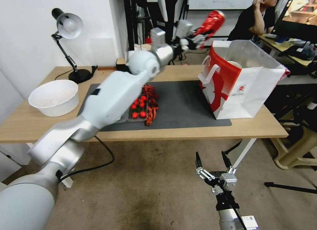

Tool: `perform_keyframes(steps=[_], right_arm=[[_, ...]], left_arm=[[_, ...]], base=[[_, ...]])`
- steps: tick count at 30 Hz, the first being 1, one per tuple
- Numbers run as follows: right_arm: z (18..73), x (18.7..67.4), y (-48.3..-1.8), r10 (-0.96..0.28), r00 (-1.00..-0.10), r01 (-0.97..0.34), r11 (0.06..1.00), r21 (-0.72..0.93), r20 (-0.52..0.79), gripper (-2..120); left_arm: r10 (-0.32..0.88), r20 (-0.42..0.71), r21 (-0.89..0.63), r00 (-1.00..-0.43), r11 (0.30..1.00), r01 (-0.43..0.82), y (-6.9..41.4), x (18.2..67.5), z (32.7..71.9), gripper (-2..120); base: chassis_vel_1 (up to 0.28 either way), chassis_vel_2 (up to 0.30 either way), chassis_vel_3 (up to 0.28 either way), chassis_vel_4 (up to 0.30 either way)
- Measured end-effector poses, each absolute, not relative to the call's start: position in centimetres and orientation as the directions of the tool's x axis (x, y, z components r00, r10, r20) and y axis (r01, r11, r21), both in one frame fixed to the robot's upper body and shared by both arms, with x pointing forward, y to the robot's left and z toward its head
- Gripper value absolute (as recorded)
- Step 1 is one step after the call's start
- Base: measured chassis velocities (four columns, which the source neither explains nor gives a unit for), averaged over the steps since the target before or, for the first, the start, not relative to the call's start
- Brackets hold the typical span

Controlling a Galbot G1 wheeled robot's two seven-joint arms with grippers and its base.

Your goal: Pick up the trash from the table and place it into the takeout bag.

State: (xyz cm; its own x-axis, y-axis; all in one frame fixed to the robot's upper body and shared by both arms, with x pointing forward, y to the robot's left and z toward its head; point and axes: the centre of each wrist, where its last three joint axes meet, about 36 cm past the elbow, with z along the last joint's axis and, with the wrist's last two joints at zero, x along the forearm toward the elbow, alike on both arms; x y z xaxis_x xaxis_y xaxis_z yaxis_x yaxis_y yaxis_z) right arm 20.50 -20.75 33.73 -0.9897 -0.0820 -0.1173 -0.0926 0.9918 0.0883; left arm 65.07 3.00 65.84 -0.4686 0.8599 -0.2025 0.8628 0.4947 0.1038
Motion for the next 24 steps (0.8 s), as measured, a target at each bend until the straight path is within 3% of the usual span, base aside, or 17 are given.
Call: perform_keyframes(steps=[11, 21, 24], right_arm=[[33.2, 20.2, -20.4, -0.07, -0.99, -0.082, 0.992, 0.097, -0.12, 100], [33.1, 20.1, -20.5, -0.068, -0.99, -0.08, 0.992, 0.096, -0.123, 100], [33.0, 20.1, -20.4, -0.069, -0.99, -0.081, 0.992, 0.097, -0.122, 100]], left_arm=[[0.893, -0.153, 0.189, -0.423, 0.447, 0.875, -3.8, 66.2, 67.3, 22], [0.911, -0.095, 0.279, -0.401, 0.411, 0.868, -6.1, 66.4, 67.0, 22], [0.912, -0.088, 0.28, -0.4, 0.408, 0.869, -6.3, 66.4, 66.6, 35]], base=[[0.0, 0.0, 0.0, 0.0], [0.0, 0.0, 0.0, 0.0], [0.0, 0.0, 0.0, 0.0]])
